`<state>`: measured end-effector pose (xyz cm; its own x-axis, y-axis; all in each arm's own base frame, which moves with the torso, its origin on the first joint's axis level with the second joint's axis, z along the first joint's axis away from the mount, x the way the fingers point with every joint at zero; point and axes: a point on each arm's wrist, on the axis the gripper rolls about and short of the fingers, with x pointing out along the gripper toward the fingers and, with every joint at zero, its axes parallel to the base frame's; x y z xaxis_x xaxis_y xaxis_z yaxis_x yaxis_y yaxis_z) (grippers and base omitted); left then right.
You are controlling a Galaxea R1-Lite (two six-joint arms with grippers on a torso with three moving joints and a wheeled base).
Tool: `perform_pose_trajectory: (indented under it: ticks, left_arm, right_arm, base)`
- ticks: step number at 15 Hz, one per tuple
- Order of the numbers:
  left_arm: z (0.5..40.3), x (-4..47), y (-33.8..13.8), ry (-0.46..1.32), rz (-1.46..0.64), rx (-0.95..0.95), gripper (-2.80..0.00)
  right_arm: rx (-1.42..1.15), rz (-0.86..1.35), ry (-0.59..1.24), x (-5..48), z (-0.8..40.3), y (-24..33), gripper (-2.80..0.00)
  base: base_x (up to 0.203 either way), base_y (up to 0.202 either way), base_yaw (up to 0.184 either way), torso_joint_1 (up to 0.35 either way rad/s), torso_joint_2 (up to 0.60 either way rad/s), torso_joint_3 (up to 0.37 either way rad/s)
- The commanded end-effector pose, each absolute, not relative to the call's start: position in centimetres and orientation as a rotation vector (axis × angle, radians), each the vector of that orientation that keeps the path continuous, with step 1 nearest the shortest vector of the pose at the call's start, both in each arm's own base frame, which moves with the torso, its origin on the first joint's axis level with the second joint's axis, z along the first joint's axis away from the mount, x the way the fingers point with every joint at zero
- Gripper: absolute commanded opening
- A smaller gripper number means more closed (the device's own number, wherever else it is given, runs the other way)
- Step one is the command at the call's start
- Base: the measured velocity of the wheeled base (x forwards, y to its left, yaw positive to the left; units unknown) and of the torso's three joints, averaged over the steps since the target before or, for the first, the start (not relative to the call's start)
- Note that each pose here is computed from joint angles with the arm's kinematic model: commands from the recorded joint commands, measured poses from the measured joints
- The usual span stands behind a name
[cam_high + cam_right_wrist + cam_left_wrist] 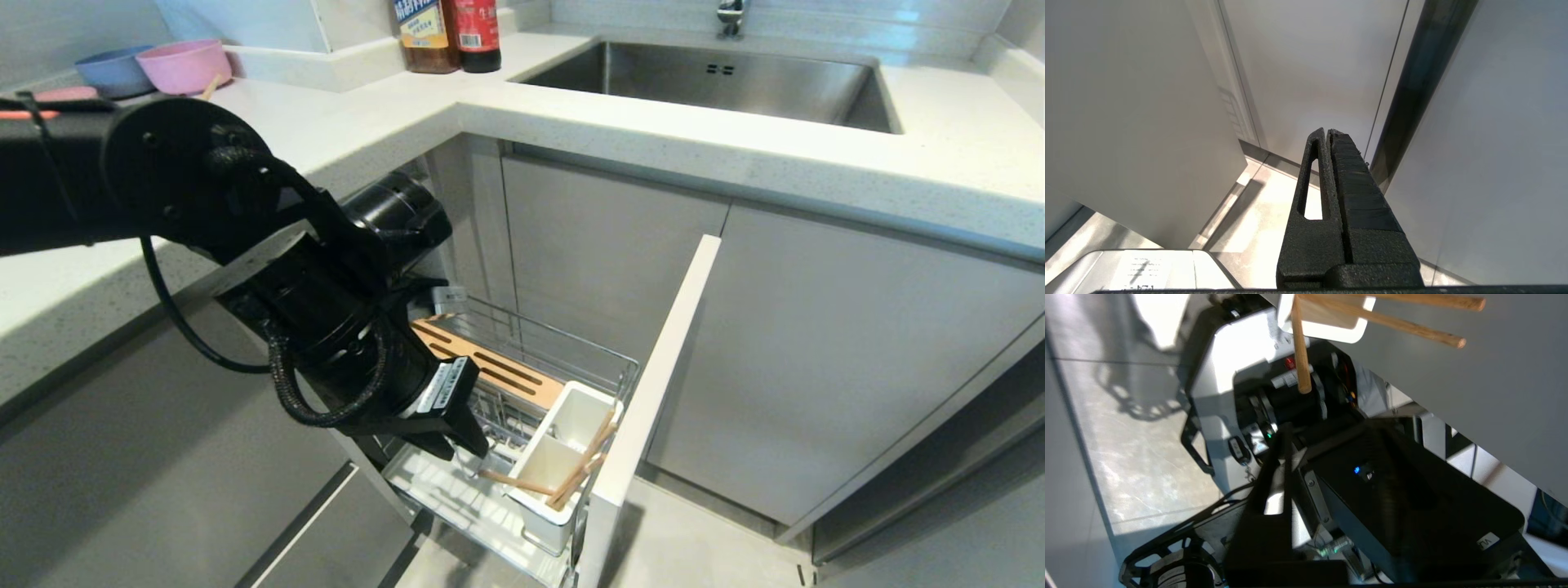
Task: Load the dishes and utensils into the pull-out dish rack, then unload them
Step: Take the chopsticks out of the cupboard
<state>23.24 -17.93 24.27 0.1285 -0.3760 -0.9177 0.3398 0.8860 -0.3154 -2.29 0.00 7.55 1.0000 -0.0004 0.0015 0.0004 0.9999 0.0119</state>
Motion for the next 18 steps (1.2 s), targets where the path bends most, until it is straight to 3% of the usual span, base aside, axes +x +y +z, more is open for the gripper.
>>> perform_pose_trajectory:
  ticks: [1,18]
  left_arm:
    - [22.5,24.5,-18.4,1.419,-0.516,-0.042,0.00]
    - [15.9,28.8,-20.5,1.675,-0.498,-0.061,0.00]
  right_arm:
    - [0.012,0.000,0.001,-2.3,7.5,0.0,-2.80]
    - [0.012,0.000,0.000,-2.3,7.5,0.0,-2.80]
  base:
    - [0.000,0.000,0.000,0.000,0.00,0.000]
    - [0.000,0.000,0.000,0.000,0.00,0.000]
